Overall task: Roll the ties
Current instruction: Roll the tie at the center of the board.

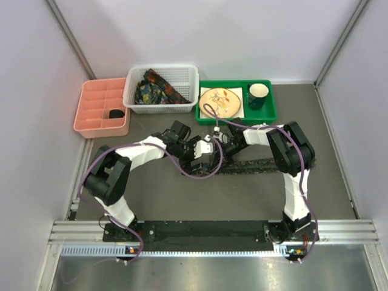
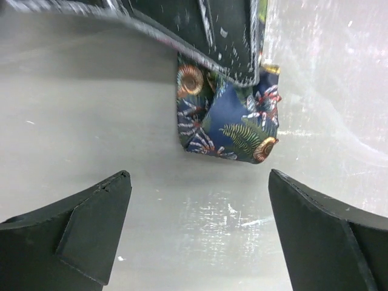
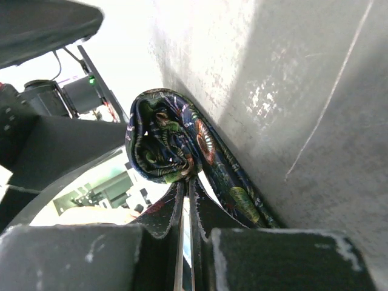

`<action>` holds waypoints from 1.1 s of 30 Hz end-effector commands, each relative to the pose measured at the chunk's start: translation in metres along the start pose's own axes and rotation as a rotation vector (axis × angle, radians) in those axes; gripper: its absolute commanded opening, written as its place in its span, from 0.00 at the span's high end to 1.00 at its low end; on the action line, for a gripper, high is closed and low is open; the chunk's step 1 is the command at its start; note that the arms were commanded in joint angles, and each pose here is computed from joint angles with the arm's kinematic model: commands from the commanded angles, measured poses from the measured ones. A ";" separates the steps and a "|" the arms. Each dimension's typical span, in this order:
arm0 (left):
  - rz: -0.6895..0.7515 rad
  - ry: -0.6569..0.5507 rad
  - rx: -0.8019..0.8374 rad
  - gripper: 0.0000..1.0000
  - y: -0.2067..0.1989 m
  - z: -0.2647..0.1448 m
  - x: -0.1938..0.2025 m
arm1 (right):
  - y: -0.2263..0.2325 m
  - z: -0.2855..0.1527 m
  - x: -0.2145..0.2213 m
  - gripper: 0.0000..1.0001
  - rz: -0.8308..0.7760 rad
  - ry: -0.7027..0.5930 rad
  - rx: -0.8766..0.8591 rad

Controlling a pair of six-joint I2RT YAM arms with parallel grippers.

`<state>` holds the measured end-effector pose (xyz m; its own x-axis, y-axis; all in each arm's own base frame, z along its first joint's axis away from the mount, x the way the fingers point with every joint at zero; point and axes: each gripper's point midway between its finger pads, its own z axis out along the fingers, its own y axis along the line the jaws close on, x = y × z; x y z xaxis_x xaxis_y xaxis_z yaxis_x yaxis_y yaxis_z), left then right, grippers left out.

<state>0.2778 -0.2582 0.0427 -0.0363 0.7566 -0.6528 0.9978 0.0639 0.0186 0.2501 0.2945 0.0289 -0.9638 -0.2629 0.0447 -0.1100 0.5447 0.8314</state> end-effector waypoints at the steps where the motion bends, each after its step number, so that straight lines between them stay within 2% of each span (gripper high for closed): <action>1: 0.096 -0.135 -0.029 0.01 0.004 -0.004 -0.034 | 0.004 -0.005 -0.009 1.00 -0.092 -0.056 0.015; 8: 0.078 -0.083 0.066 0.01 -0.009 0.020 -0.033 | 0.011 -0.008 -0.014 1.00 -0.110 -0.076 0.006; 16: 0.085 0.012 0.064 0.02 -0.012 0.043 -0.028 | 0.023 -0.013 -0.018 1.00 -0.133 -0.101 -0.023; 18: 0.078 0.041 0.079 0.12 -0.016 0.046 -0.023 | 0.025 -0.014 -0.018 1.00 -0.140 -0.103 -0.027; 19: 0.078 0.048 0.079 0.22 -0.014 0.046 -0.023 | 0.026 -0.014 -0.018 1.00 -0.142 -0.100 -0.034; 21: 0.068 0.067 0.086 0.32 -0.015 0.046 -0.020 | 0.027 -0.015 -0.017 1.00 -0.144 -0.102 -0.038; 22: 0.066 0.068 0.087 0.44 -0.015 0.045 -0.021 | 0.029 -0.016 -0.017 1.00 -0.148 -0.103 -0.040; 24: 0.062 0.083 0.081 0.54 -0.015 0.044 -0.018 | 0.029 -0.017 -0.016 1.00 -0.155 -0.105 -0.041; 28: 0.066 0.139 0.080 0.53 -0.018 0.042 -0.002 | 0.029 -0.017 -0.013 1.00 -0.149 -0.100 -0.048; 31: 0.070 0.138 0.086 0.59 -0.020 0.042 0.000 | 0.032 -0.019 -0.011 1.00 -0.146 -0.087 -0.058; 32: 0.070 0.137 0.087 0.60 -0.020 0.042 -0.001 | 0.033 -0.022 -0.013 0.98 -0.146 -0.091 -0.057; 33: 0.072 0.134 0.087 0.62 -0.020 0.043 -0.001 | 0.034 -0.028 -0.013 0.88 -0.145 -0.100 -0.056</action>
<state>0.2680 -0.3036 0.0219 0.0479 0.7965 -0.6028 0.9988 -0.0442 0.0209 0.2608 0.2978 0.0442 -0.9662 -0.2508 -0.0596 -0.1826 0.5026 0.8450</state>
